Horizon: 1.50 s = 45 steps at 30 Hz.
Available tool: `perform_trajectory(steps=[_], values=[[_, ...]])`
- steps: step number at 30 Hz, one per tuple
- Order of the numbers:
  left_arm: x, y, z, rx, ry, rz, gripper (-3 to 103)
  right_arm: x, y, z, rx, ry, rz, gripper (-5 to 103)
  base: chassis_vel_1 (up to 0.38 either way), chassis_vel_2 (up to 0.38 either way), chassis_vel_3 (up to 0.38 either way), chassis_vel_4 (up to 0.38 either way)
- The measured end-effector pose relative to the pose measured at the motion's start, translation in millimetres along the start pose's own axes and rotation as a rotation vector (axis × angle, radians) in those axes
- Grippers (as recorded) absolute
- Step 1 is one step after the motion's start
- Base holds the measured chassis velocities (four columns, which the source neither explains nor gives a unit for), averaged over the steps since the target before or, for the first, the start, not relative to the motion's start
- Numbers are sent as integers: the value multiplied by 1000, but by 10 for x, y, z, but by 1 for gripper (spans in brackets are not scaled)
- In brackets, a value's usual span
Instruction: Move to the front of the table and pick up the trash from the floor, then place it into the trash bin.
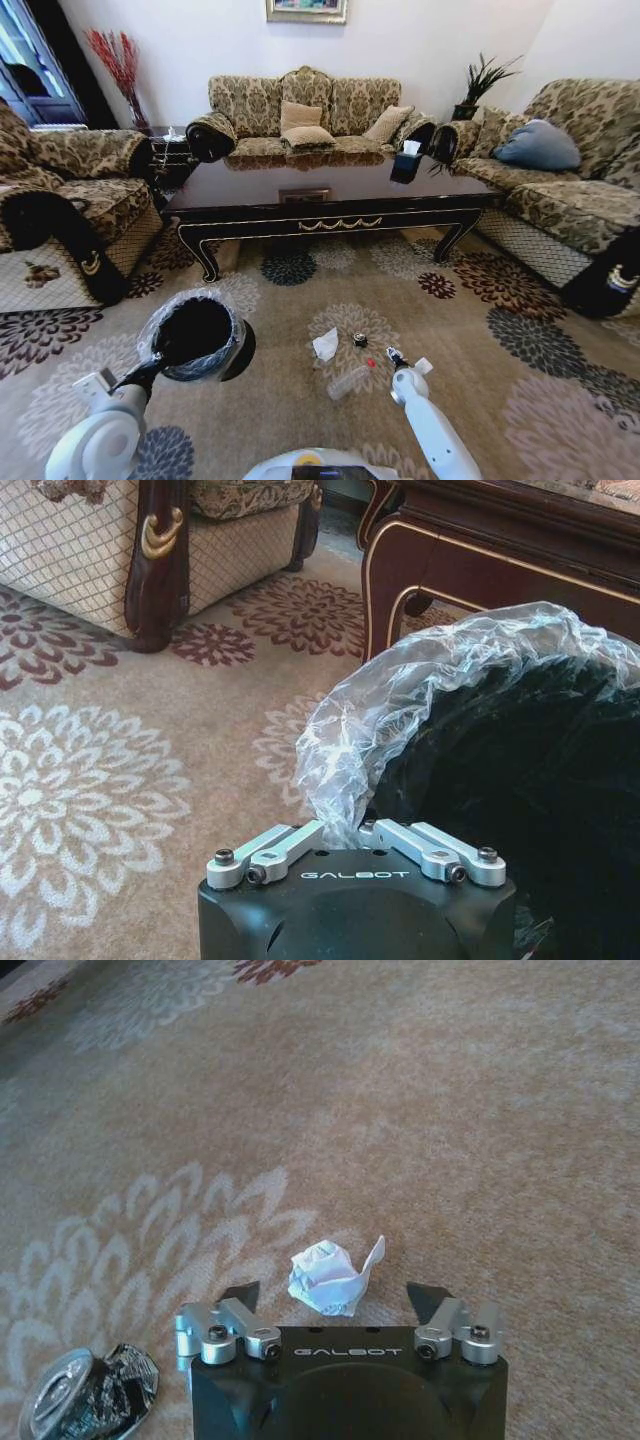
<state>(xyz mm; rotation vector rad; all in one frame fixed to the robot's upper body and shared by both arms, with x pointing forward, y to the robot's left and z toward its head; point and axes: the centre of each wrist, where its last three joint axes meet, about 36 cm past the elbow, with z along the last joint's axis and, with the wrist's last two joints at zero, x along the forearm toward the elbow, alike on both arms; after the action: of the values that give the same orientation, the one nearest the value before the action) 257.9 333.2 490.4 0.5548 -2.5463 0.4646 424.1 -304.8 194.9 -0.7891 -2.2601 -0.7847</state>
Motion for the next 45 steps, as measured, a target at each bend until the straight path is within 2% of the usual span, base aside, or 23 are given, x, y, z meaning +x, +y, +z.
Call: perform_trajectory(steps=[1,2,4,6,7,9,13,15,18,20,21,23,25,26,28,29,31,32,34,38,39,43,45], values=[[-4,0,-3,-1,-1,0,2,-5,-2,9,2,0,0,86,0,0,0,0],[-14,1,-9,-2,-2,0,2,-12,2,25,6,0,-3,75,0,0,0,0],[-40,11,-5,-3,-1,-3,2,-21,2,57,13,-3,-5,64,0,0,0,0],[-47,12,-1,-3,-1,-4,2,-25,-1,70,16,-5,-4,64,0,0,0,0],[-71,16,13,-2,4,-6,2,-49,-22,105,29,-15,-3,53,0,0,0,0],[-78,17,18,-1,5,-6,2,-60,-30,113,35,-19,-1,53,0,0,0,0],[-155,19,57,6,14,-6,2,-123,-68,125,58,-45,14,32,0,0,0,0],[-166,18,63,7,16,-6,2,-127,-74,123,61,-48,16,32,0,0,0,0],[-227,-9,92,9,25,2,2,-140,-115,88,64,-69,24,15,0,0,0,0],[-234,-16,96,8,26,4,2,-136,-121,80,64,-72,23,15,0,0,0,0],[-247,-34,104,8,28,9,2,-117,-126,61,62,-81,19,10,0,0,0,0],[-275,-89,128,2,32,23,2,-5,-90,-10,56,-115,-21,2,0,0,0,0],[-283,-122,137,-4,33,30,2,76,-70,-42,54,-133,-55,1,0,0,0,0],[-287,-144,141,-8,32,35,2,133,-55,-62,53,-146,-81,1,0,0,0,0],[-308,-249,148,-27,30,62,2,421,-27,-94,62,-196,-211,0,0,0,0,0],[-308,-249,148,-27,30,62,2,421,-27,-94,62,-196,-211,0,0,0,0,0],[-326,-322,156,-39,30,82,2,582,-39,-76,72,-221,-293,0,0,0,0,0],[-369,-399,191,-52,38,102,2,735,-33,-62,86,-250,-379,0,0,0,0,0],[-392,-435,215,-57,44,109,2,801,-21,-59,92,-262,-419,0,0,0,0,0],[-569,-739,524,-75,123,165,2,1232,96,-63,155,-349,-755,0,0,0,0,0],[-569,-739,524,-75,123,165,2,1232,96,-63,155,-349,-755,0,0,0,0,0],[-721,-988,886,-99,177,181,2,1531,181,-90,258,-385,-1033,0,0,0,0,0],[-733,-1013,918,-101,183,183,2,1553,190,-92,271,-389,-1060,0,0,0,0,0]])
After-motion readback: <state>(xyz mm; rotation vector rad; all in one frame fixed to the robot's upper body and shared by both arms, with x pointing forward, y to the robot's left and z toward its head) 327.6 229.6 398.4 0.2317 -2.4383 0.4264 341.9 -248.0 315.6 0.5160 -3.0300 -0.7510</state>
